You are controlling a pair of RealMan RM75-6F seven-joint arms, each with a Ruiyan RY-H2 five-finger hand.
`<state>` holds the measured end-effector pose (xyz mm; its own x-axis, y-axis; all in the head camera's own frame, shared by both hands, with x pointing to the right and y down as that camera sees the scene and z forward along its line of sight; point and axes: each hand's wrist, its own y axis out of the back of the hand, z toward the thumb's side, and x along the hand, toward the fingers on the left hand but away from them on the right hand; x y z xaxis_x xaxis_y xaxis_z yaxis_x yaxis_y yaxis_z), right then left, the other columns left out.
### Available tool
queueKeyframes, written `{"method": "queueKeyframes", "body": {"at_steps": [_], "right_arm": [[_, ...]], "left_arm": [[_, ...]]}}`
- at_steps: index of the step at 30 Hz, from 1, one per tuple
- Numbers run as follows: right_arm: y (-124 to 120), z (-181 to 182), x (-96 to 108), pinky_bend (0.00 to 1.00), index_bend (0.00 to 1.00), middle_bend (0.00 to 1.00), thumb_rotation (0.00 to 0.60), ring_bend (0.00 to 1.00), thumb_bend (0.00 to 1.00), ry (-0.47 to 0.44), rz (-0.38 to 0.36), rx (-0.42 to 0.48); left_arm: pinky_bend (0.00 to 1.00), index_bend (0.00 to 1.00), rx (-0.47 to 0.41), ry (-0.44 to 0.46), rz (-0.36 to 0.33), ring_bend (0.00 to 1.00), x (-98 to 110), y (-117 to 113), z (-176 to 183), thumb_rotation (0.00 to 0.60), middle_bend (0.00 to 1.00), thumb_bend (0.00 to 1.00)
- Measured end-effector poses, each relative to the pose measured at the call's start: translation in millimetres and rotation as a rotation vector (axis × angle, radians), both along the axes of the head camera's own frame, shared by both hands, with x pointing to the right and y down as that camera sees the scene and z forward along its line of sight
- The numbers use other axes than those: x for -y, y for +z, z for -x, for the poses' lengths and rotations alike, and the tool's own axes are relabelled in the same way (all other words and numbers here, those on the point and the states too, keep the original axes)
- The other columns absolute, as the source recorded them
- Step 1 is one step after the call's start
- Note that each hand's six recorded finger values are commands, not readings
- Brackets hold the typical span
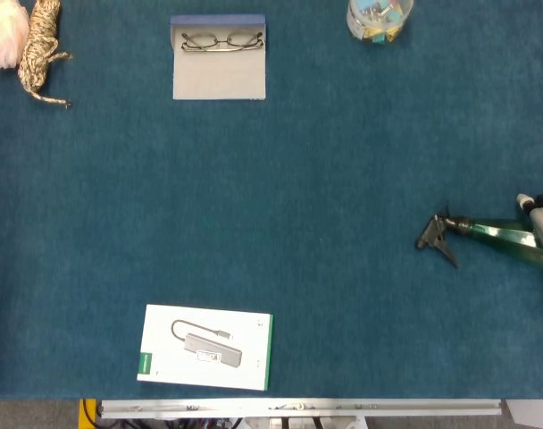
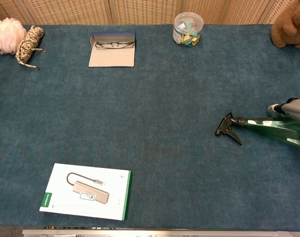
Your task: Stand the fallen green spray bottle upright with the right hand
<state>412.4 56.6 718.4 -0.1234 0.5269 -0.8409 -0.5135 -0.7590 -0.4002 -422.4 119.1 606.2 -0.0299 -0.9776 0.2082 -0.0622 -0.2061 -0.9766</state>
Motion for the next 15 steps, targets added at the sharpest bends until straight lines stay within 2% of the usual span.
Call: {"method": "queueKeyframes", "body": {"at_steps": [5,15], "right_arm": [[-0.6,1.4,-0.2,0.44,0.11,0.3,0.6,0.2,0.12,-0.014,-0.006,0.004],[-4.0,3.2,-1.0,0.47,0.17,0.38,0.6,0.29,0.16,-0.023,-0.016,0.023]], "left_arm": [[0.29,0.53,0.0,0.001,0.0,0.23,-0.1,-0.1,-0.2,0.6,0.39,0.0],[0.29,0.53,0.0,-0.001,0.001,0.23,-0.1,0.2,-0.1,0.6,0.39,0.0]]}}
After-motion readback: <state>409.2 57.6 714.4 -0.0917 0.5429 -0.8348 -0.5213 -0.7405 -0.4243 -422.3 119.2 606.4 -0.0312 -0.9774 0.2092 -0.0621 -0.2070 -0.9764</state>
